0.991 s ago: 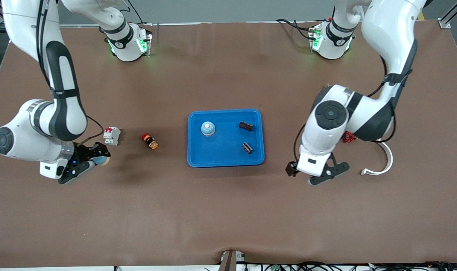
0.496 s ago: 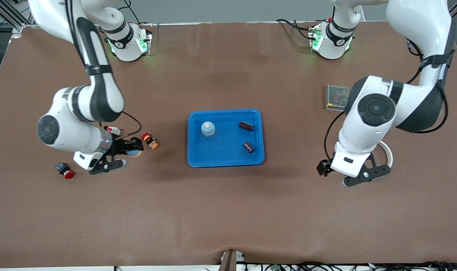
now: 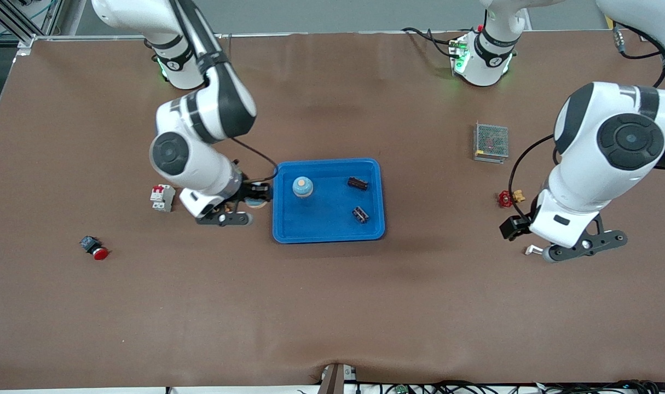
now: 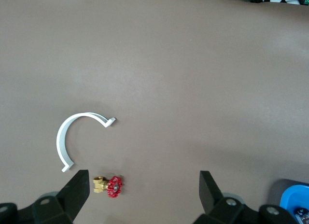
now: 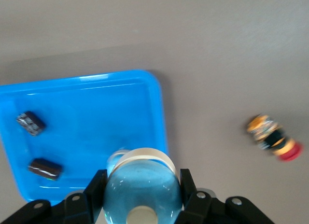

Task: Place electrolytic capacitor and blue bell in tray
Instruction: 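Carry the bell toward the tray with the right gripper while the left gripper withdraws, then lower the blue bell into the tray and open the right gripper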

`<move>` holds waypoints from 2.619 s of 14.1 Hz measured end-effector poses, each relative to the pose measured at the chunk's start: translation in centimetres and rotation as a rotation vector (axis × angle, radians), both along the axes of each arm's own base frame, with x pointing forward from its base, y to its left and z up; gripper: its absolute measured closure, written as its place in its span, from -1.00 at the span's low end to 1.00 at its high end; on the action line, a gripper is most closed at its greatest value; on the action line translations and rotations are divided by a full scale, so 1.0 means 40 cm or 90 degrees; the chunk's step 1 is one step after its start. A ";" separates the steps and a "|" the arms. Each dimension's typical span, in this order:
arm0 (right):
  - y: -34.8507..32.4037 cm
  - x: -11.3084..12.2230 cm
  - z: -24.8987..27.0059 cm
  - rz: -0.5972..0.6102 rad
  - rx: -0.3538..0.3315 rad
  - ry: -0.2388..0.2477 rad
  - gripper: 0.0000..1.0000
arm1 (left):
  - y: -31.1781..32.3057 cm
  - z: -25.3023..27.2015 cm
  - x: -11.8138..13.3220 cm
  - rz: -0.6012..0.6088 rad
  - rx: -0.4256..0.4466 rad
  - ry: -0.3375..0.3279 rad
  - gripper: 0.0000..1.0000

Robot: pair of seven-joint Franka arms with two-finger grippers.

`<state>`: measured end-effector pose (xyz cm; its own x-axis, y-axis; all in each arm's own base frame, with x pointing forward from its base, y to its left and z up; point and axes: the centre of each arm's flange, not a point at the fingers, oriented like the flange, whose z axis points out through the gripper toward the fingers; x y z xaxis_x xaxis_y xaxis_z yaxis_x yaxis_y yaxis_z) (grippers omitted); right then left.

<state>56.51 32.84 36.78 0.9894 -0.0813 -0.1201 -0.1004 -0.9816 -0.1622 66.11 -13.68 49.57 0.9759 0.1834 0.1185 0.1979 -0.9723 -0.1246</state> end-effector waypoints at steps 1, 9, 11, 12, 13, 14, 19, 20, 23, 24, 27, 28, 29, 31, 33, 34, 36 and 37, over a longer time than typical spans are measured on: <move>0.047 -0.021 0.004 -0.017 -0.004 -0.008 -0.31 | 0.001 0.012 -0.003 -0.004 0.001 -0.003 -1.00; 0.205 -0.072 -0.156 -0.054 -0.053 -0.073 -0.31 | 0.089 0.137 -0.046 -0.055 -0.024 0.008 -1.00; 0.208 -0.069 -0.186 -0.052 -0.069 -0.084 -0.31 | 0.121 0.184 -0.076 -0.071 -0.028 0.025 -1.00; 0.213 -0.073 -0.197 -0.050 -0.078 -0.087 -0.31 | 0.136 0.208 -0.095 -0.087 -0.023 0.035 -1.00; 0.220 -0.079 -0.204 -0.049 -0.086 -0.090 -0.31 | 0.148 0.230 -0.113 -0.099 -0.018 0.044 -1.00; 0.228 -0.083 -0.209 -0.048 -0.090 -0.093 -0.31 | 0.158 0.251 -0.130 -0.104 -0.016 0.051 -1.00; 0.240 -0.073 -0.278 -0.046 -0.096 -0.124 -0.31 | 0.206 0.315 -0.196 -0.112 -0.046 0.070 -1.00; 0.240 -0.071 -0.293 -0.046 -0.097 -0.129 -0.31 | 0.210 0.320 -0.212 -0.118 -0.044 0.072 -1.00; 0.233 -0.064 -0.328 -0.045 -0.107 -0.135 -0.31 | 0.191 0.340 -0.268 -0.127 -0.038 0.079 -1.00; 0.230 -0.062 -0.339 -0.044 -0.110 -0.139 -0.31 | 0.185 0.344 -0.286 -0.130 -0.040 0.081 -1.00; 0.224 -0.060 -0.386 -0.039 -0.122 -0.145 -0.31 | 0.194 0.353 -0.328 -0.125 -0.056 0.081 -1.00; 0.223 -0.061 -0.398 -0.035 -0.126 -0.145 -0.31 | 0.202 0.359 -0.335 -0.125 -0.058 0.079 -1.00; 0.222 -0.062 -0.407 -0.029 -0.131 -0.145 -0.31 | 0.206 0.365 -0.341 -0.126 -0.058 0.077 -1.00; 0.220 -0.063 -0.420 -0.023 -0.136 -0.143 -0.31 | 0.205 0.375 -0.349 -0.127 -0.058 0.072 -1.00; 0.219 -0.063 -0.426 -0.020 -0.137 -0.143 -0.31 | 0.201 0.381 -0.353 -0.129 -0.058 0.070 -1.00; 0.220 -0.063 -0.428 -0.019 -0.136 -0.145 -0.31 | 0.200 0.382 -0.354 -0.130 -0.058 0.069 -1.00; 0.222 -0.064 -0.434 -0.017 -0.136 -0.148 -0.31 | 0.199 0.383 -0.355 -0.130 -0.058 0.069 -1.00; 0.223 -0.065 -0.438 -0.016 -0.136 -0.148 -0.31 | 0.198 0.383 -0.355 -0.131 -0.059 0.069 -1.00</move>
